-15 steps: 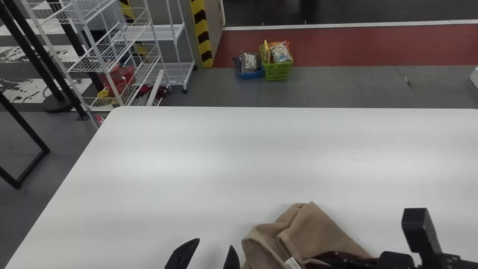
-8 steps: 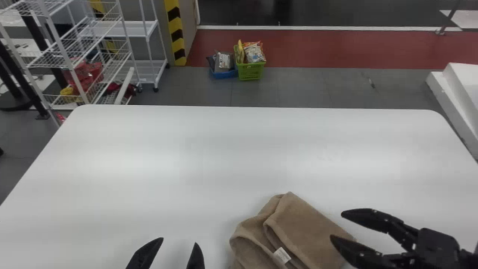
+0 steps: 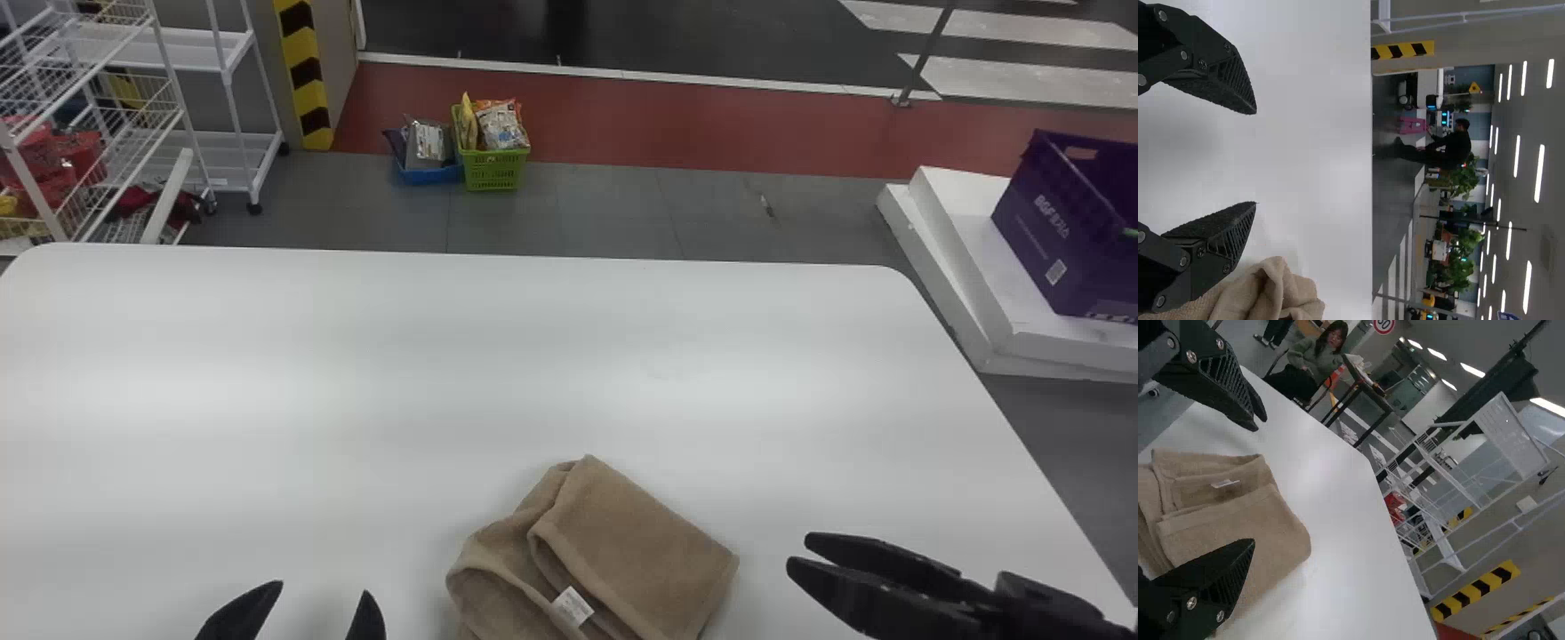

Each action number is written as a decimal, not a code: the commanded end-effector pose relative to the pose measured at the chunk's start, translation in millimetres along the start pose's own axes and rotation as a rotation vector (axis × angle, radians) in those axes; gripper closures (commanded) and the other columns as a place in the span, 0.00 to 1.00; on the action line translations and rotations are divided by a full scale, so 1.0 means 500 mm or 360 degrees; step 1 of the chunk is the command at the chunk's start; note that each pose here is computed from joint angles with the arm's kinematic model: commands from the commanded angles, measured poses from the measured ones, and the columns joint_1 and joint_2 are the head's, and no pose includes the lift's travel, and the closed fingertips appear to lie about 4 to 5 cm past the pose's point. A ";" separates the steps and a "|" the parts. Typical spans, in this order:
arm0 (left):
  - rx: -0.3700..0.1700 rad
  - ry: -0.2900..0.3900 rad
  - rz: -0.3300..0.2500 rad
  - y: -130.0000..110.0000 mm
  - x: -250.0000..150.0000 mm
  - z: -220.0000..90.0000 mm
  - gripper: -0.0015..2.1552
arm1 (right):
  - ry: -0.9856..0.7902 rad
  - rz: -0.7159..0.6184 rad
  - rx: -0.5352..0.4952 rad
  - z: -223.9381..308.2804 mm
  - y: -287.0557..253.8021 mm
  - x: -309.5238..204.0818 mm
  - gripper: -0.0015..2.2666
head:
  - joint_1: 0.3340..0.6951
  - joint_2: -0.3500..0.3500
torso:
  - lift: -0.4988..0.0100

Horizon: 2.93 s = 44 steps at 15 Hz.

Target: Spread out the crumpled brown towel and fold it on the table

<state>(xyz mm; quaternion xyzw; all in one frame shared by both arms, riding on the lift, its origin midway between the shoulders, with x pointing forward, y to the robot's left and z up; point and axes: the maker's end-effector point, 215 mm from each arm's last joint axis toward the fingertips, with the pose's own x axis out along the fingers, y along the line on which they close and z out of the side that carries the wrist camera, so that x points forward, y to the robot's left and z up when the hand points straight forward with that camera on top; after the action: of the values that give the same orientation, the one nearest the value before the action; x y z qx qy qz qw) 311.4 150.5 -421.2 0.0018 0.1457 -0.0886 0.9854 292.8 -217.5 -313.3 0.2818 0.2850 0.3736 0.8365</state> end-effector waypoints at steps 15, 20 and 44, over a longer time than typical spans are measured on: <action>0.0068 0.0000 -0.0261 0.015 0.041 -0.038 0.19 | 0.0057 -0.0105 0.0279 -0.178 -0.084 -0.094 0.97 | 1.00 0.21 | 0.73; -0.0034 0.0030 -0.0593 -0.051 0.009 -0.041 0.80 | 0.0055 -0.0118 0.0289 -0.182 -0.089 -0.100 0.97 | 1.00 0.12 | 0.73; -0.0072 0.0187 -0.0756 -0.107 -0.026 -0.073 0.89 | -0.0080 -0.0191 0.0131 -0.108 -0.208 -0.079 0.97 | 1.00 0.00 | 0.73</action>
<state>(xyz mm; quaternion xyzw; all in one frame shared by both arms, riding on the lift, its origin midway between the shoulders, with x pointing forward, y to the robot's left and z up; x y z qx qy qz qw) 272.3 90.5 -455.6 -0.0550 0.2118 -0.3249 0.9201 272.2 -298.5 -410.8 0.3133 0.2990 0.2955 0.8515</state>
